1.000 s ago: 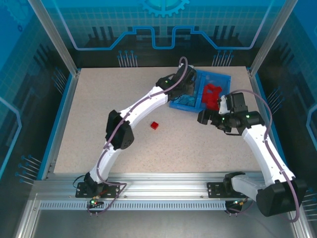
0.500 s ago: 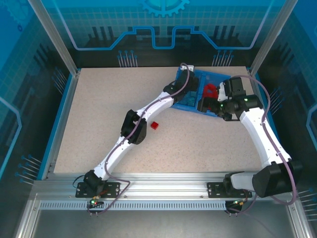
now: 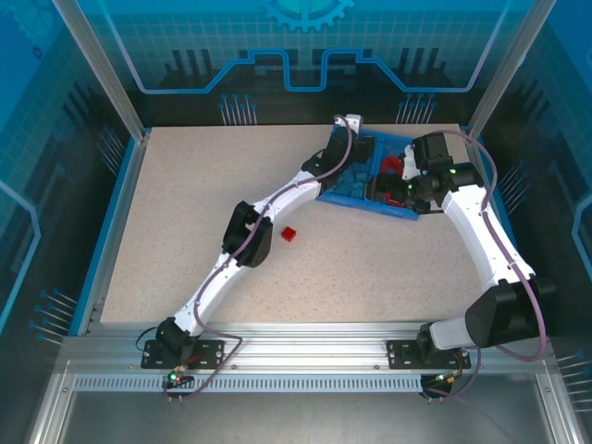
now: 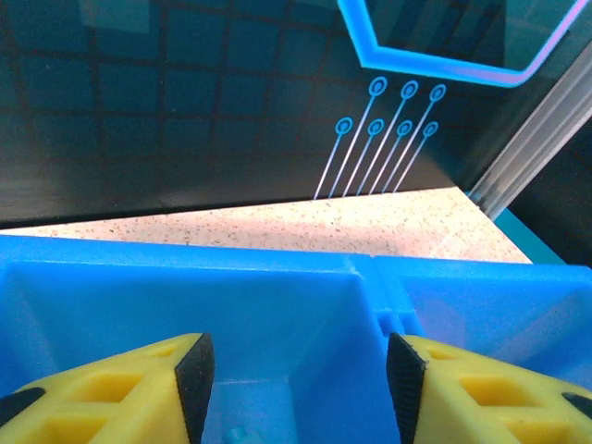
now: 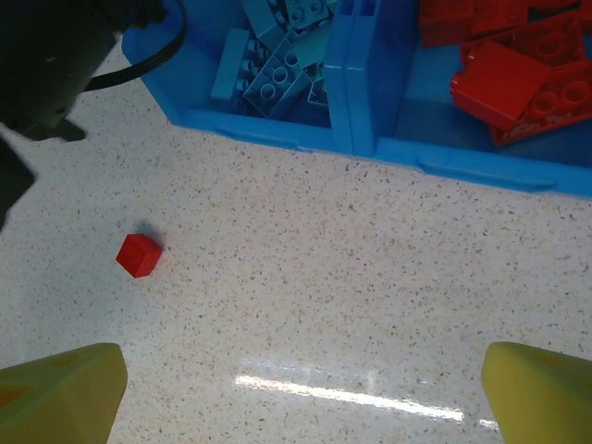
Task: Sort the legos into containers by color
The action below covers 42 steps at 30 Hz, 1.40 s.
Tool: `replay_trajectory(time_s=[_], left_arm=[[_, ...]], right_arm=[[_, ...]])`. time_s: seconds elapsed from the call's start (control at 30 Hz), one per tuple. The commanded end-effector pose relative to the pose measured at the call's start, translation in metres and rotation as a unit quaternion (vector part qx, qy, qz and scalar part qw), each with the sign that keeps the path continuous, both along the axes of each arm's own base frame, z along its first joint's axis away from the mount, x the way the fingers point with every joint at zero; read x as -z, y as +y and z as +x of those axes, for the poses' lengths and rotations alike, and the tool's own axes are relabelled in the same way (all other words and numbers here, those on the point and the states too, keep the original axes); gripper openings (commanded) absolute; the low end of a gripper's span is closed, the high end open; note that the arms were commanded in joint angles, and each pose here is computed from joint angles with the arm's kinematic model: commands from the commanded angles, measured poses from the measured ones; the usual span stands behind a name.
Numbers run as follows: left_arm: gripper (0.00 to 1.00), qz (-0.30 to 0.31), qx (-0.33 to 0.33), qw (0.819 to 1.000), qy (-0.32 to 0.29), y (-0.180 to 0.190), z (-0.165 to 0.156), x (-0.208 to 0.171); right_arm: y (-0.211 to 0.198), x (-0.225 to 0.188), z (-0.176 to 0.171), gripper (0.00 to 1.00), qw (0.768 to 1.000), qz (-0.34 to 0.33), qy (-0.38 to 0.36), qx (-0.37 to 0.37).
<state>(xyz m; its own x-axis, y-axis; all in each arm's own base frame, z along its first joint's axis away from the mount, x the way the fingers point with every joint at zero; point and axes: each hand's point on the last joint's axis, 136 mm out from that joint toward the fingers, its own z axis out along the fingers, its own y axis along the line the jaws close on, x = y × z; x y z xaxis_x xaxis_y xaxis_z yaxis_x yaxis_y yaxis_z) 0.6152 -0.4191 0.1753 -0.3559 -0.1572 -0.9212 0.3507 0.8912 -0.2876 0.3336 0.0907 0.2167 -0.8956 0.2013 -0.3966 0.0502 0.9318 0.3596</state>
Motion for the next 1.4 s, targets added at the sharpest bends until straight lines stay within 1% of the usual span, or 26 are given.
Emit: replay_trajectory(time_s=[0.0,0.03,0.13,0.2,0.27,0.37,0.47,0.57,0.67,0.7,0.73,0.83,0.87,0.97,1.03,1.07,1.17,1.23,1.33,1.37], left_arm=[[0.56,-0.052,0.029,0.993,-0.101,0.015,-0.032,-0.141],[0.57,-0.054,0.031,0.992,-0.11,0.021,-0.041,-0.156],[0.58,-0.044,0.03,0.991,-0.119,0.048,-0.074,-0.179],[0.59,-0.031,0.028,0.992,-0.122,0.07,-0.101,-0.192],[0.59,-0.01,0.032,0.992,-0.12,0.09,-0.129,-0.199],[0.62,0.031,0.038,0.994,-0.101,0.125,-0.179,-0.201],[0.66,0.074,0.034,0.994,-0.076,0.165,-0.233,-0.194],[0.73,0.126,0.027,0.991,-0.044,0.205,-0.285,-0.181],[0.76,0.187,0.016,0.982,0.006,0.243,-0.33,-0.163],[0.77,0.205,0.004,0.979,0.021,0.256,-0.34,-0.159],[0.79,0.234,-0.014,0.971,0.047,0.272,-0.351,-0.151],[0.83,0.287,-0.029,0.951,0.108,0.297,-0.371,-0.135],[0.84,0.294,-0.028,0.948,0.121,0.3,-0.375,-0.13],[0.88,0.289,-0.009,0.947,0.14,0.299,-0.384,-0.117],[0.96,0.281,0.034,0.947,0.15,0.291,-0.396,-0.107],[0.99,0.275,0.047,0.947,0.156,0.289,-0.401,-0.101],[0.99,0.26,0.065,0.945,0.188,0.286,-0.413,-0.088],[0.99,0.269,0.079,0.938,0.204,0.287,-0.42,-0.077],[0.99,0.268,0.082,0.94,0.196,0.289,-0.423,-0.077],[0.99,0.265,0.084,0.942,0.187,0.289,-0.422,-0.078]], right_arm=[[0.002,-0.008,-0.001,1.0,1.0,0.007,-0.011,-0.013],[0.005,-0.008,-0.001,1.0,1.0,0.008,-0.014,-0.016],[0.018,-0.006,-0.003,1.0,0.999,0.002,-0.024,-0.037],[0.034,-0.004,-0.005,1.0,0.998,-0.003,-0.028,-0.063],[0.054,-0.002,-0.009,1.0,0.995,-0.01,-0.03,-0.097],[0.09,0.003,-0.018,1.0,0.987,-0.02,-0.032,-0.156],[0.131,0.016,-0.03,1.0,0.977,-0.013,-0.027,-0.211],[0.164,0.04,-0.041,1.0,0.967,-0.025,-0.011,-0.254],[0.185,0.067,-0.042,1.0,0.958,-0.064,-0.005,-0.28],[0.19,0.074,-0.04,1.0,0.954,-0.075,-0.006,-0.291],[0.195,0.082,-0.037,1.0,0.95,-0.085,-0.005,-0.302],[0.204,0.108,-0.018,1.0,0.94,-0.118,0.008,-0.321],[0.206,0.116,-0.012,1.0,0.936,-0.132,0.013,-0.326],[0.218,0.134,0.004,0.97,0.927,-0.149,0.015,-0.343],[0.231,0.144,0.008,0.95,0.925,-0.133,0.022,-0.356],[0.238,0.148,0.01,0.93,0.924,-0.123,0.029,-0.361],[0.245,0.163,0.012,0.88,0.921,-0.128,0.058,-0.362],[0.246,0.176,0.011,0.86,0.919,-0.143,0.073,-0.361],[0.242,0.19,0.007,0.82,0.914,-0.165,0.086,-0.36],[0.242,0.193,0.006,0.78,0.913,-0.17,0.088,-0.361]])
